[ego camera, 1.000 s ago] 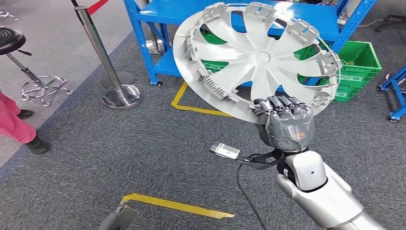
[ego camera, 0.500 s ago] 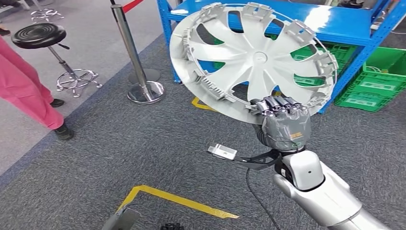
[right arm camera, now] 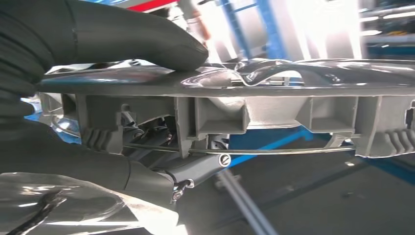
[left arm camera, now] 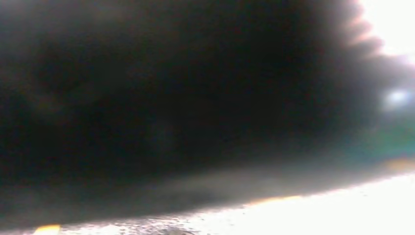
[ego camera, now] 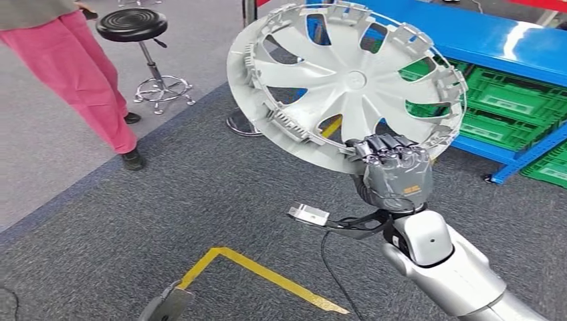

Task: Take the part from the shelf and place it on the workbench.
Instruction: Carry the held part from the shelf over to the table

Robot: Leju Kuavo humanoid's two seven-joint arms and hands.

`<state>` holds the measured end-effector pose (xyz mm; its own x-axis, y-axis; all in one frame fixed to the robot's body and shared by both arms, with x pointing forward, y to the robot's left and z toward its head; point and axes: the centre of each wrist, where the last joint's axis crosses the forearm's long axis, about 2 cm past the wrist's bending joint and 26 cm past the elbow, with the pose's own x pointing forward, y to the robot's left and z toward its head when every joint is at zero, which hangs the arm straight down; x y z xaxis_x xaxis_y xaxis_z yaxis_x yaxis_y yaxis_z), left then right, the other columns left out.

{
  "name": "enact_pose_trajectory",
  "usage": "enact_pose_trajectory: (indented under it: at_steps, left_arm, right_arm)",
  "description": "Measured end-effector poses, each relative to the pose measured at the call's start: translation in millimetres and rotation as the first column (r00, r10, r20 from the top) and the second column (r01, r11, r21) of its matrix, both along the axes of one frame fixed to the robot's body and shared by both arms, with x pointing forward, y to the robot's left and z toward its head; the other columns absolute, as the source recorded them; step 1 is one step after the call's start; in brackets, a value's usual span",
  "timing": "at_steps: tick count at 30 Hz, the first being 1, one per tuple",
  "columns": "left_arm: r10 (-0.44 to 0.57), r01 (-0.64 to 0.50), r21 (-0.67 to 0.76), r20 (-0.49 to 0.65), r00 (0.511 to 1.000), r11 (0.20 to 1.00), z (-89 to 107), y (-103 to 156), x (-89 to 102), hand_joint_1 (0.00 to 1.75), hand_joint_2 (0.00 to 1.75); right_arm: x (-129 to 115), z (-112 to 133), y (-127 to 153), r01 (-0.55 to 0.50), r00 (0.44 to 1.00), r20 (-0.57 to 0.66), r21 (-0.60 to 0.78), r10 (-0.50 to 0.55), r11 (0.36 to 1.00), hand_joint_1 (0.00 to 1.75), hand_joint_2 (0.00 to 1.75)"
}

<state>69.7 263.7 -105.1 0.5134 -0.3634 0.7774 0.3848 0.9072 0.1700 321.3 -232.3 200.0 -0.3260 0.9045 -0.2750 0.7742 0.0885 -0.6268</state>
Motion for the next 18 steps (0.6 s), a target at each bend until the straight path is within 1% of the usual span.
enact_pose_trajectory:
  at_steps: [6, 10, 18]
  left_arm:
    - [0.002, -0.002, -0.005, -0.002, 1.000, 1.000, 0.0, -2.3, -0.5, 0.00, 0.00]
    - [0.002, -0.002, -0.006, -0.010, 1.000, 1.000, -0.5, -2.3, -4.1, 0.00, 0.00]
    - [0.008, -0.008, -0.002, -0.018, 1.000, 1.000, -0.4, -2.3, -3.1, 0.00, 0.00]
  right_arm:
    - [0.7, 1.2, -1.4, 0.000, 1.000, 0.005, -0.005, 0.000, 1.000, 1.75, 1.75]
    - [1.2, 3.0, -0.8, -0.003, 1.000, 0.011, -0.004, 0.003, 1.000, 1.75, 1.75]
    - [0.7, 2.9, 0.4, -0.009, 1.000, 0.012, -0.006, 0.009, 1.000, 1.75, 1.75]
